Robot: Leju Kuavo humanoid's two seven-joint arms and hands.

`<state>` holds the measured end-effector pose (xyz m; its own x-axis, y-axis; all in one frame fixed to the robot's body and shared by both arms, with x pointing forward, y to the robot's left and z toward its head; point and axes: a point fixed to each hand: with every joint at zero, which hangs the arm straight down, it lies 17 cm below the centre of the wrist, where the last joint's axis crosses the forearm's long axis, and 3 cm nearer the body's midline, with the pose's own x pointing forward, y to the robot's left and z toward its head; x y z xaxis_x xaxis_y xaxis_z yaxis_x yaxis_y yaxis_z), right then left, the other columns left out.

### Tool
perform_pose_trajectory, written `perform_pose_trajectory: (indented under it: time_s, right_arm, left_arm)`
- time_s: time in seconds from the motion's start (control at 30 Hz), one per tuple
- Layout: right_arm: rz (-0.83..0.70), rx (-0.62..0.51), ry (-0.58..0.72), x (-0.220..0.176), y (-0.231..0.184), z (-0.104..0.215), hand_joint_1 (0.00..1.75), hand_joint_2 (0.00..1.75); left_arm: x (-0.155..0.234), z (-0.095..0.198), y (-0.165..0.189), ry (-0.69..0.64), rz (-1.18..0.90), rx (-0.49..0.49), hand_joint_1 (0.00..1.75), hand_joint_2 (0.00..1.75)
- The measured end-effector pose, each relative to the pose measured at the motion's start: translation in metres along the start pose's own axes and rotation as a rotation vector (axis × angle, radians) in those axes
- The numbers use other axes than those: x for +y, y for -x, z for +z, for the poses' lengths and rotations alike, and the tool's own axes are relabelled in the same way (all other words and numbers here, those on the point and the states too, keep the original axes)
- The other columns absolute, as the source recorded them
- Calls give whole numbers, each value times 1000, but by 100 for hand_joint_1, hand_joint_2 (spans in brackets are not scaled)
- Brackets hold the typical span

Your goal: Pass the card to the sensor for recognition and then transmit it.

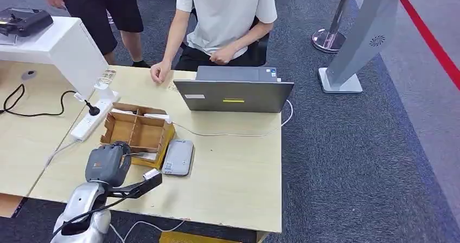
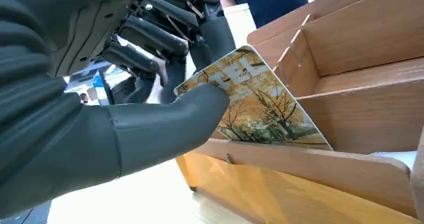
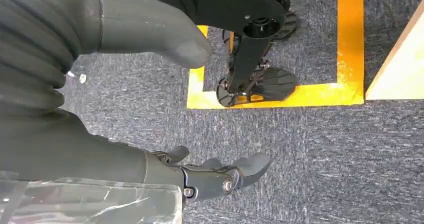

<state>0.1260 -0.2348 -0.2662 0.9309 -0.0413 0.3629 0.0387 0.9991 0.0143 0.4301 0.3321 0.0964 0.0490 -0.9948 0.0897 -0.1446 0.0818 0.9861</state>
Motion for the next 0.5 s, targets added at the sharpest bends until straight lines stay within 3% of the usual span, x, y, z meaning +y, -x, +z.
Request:
perform_pose_trajectory:
  time_s: [0.33,0.5]
  right_arm:
    - [13,0,-8,1,0,0,0,175]
    - [-3,1,-4,0,1,0,0,175]
  left_arm:
    - [12,-2,2,-70,-19,-6,175,175]
    - [41,-7,-8,-143,9,-41,175,175]
